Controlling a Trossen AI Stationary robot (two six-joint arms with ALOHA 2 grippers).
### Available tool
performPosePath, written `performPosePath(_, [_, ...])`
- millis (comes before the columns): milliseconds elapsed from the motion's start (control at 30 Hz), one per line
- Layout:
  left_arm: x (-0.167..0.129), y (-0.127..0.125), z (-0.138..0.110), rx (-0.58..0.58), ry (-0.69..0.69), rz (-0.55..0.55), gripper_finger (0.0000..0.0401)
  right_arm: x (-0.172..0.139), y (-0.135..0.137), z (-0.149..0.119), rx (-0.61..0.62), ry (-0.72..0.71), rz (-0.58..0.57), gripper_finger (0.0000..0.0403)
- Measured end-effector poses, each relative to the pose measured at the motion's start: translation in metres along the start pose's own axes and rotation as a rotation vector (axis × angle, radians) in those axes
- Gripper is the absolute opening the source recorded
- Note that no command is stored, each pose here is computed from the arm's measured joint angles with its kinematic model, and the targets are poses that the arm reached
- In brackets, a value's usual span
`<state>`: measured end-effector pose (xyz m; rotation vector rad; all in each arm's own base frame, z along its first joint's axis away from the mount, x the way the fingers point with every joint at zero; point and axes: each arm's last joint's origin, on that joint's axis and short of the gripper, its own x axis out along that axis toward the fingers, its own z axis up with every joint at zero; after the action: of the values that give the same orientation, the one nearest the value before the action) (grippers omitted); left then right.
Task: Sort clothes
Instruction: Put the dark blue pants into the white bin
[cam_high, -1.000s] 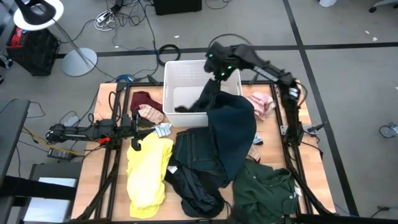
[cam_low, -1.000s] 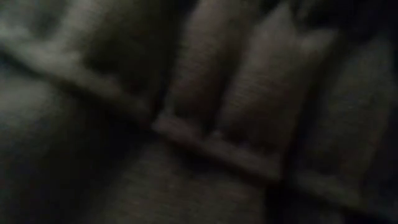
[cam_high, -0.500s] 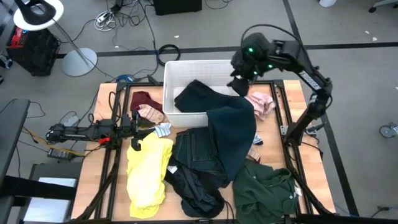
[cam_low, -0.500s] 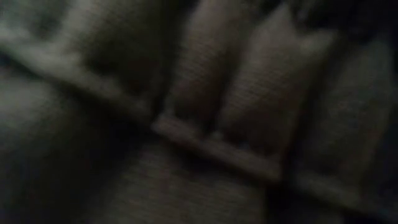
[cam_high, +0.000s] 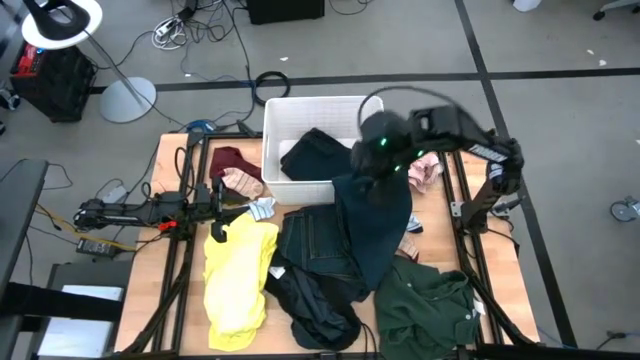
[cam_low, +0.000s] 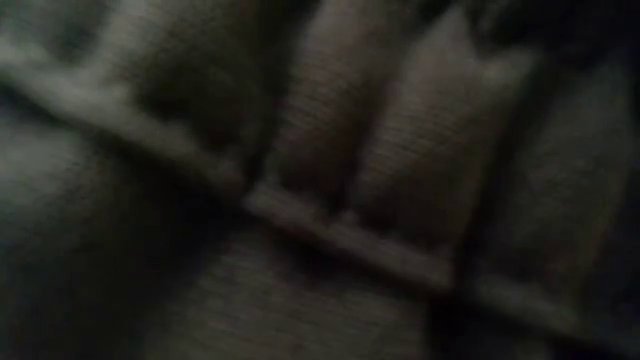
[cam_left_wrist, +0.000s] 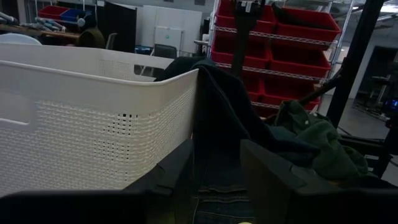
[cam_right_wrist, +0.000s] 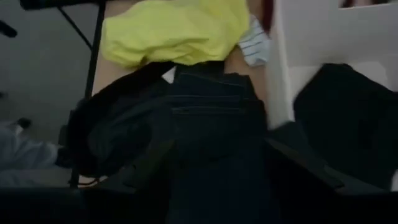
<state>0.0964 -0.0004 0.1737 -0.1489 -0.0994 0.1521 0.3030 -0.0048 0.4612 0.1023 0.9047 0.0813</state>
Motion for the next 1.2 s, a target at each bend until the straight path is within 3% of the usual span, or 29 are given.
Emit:
performPosePath(300, [0.000, 0.000, 0.000, 0.000, 0.000, 0.000, 0.0137, 0.075, 0.041, 0.023, -0.109, 0.002, 0.031, 0.0225])
performPosePath(500, [0.000, 0.000, 0.000, 0.000, 0.000, 0.000, 0.0137, 0.142, 0.055, 0.030, -0.076, 0.044, 0.042, 0.0224])
performPosePath(700, [0.000, 0.000, 0.000, 0.000, 0.000, 0.000, 0.0137, 0.210, 0.061, 0.019, -0.009, 0.184, 0.027, 0.0222])
performPosePath(900, [0.000, 0.000, 0.000, 0.000, 0.000, 0.000, 0.0137, 0.258, 0.065, 0.005, 0.025, 0.288, 0.009, 0.0219])
performPosePath(1200, [0.000, 0.000, 0.000, 0.000, 0.000, 0.000, 0.0137, 0.294, 0.078, -0.012, 0.019, 0.353, -0.060, 0.0218])
